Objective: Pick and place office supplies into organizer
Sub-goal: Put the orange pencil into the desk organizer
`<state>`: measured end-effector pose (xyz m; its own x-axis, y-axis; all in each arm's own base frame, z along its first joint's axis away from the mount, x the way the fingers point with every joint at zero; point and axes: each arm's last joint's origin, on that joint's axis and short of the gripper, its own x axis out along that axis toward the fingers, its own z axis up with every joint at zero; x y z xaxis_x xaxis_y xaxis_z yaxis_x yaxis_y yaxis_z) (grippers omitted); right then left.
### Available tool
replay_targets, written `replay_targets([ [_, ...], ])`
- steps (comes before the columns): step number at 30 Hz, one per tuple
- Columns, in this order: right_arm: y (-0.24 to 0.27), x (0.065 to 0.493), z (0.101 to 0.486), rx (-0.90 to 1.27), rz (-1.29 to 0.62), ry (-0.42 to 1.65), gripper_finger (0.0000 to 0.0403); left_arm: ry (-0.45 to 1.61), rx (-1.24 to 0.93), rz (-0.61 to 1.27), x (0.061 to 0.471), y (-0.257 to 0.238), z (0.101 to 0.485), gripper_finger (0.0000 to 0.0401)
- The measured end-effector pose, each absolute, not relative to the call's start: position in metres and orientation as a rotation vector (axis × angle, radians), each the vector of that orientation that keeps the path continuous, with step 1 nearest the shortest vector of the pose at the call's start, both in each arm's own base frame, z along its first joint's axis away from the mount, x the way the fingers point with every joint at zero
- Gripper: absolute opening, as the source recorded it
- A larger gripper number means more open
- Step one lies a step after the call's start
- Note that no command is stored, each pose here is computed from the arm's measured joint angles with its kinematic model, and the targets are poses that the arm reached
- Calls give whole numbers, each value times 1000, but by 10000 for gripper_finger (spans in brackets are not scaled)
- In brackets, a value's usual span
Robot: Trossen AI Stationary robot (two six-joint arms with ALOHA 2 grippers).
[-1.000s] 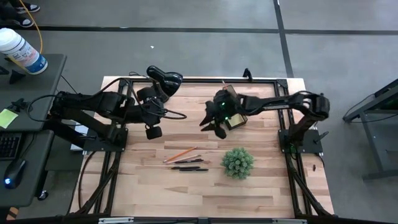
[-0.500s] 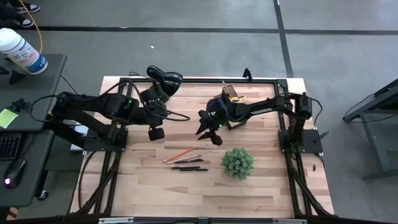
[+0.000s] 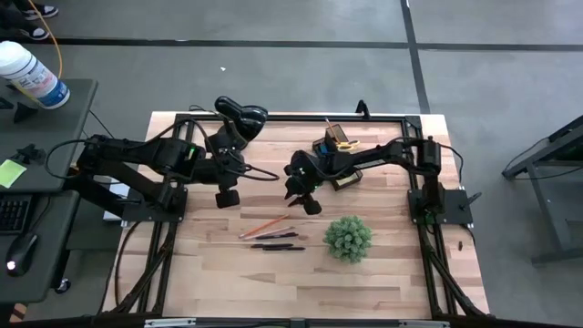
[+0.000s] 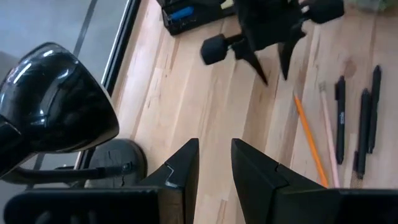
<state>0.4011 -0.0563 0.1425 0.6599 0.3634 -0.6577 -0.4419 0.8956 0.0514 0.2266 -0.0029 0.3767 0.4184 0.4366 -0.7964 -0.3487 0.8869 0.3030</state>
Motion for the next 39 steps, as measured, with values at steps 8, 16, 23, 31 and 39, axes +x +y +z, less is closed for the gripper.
replay_targets([
  [8,-40,404,135,-161,500,724,117,1003,125,544,227,-1,378,83],
  [16,-24,407,135,-203,509,717,114,1000,123,544,228,-1,378,83],
  [23,-25,409,129,-218,478,726,114,992,122,545,228,-1,378,83],
  [31,-20,409,118,-210,495,762,114,990,128,554,228,-1,379,83],
  [39,-20,410,117,-214,493,756,114,985,139,571,228,-1,379,83],
])
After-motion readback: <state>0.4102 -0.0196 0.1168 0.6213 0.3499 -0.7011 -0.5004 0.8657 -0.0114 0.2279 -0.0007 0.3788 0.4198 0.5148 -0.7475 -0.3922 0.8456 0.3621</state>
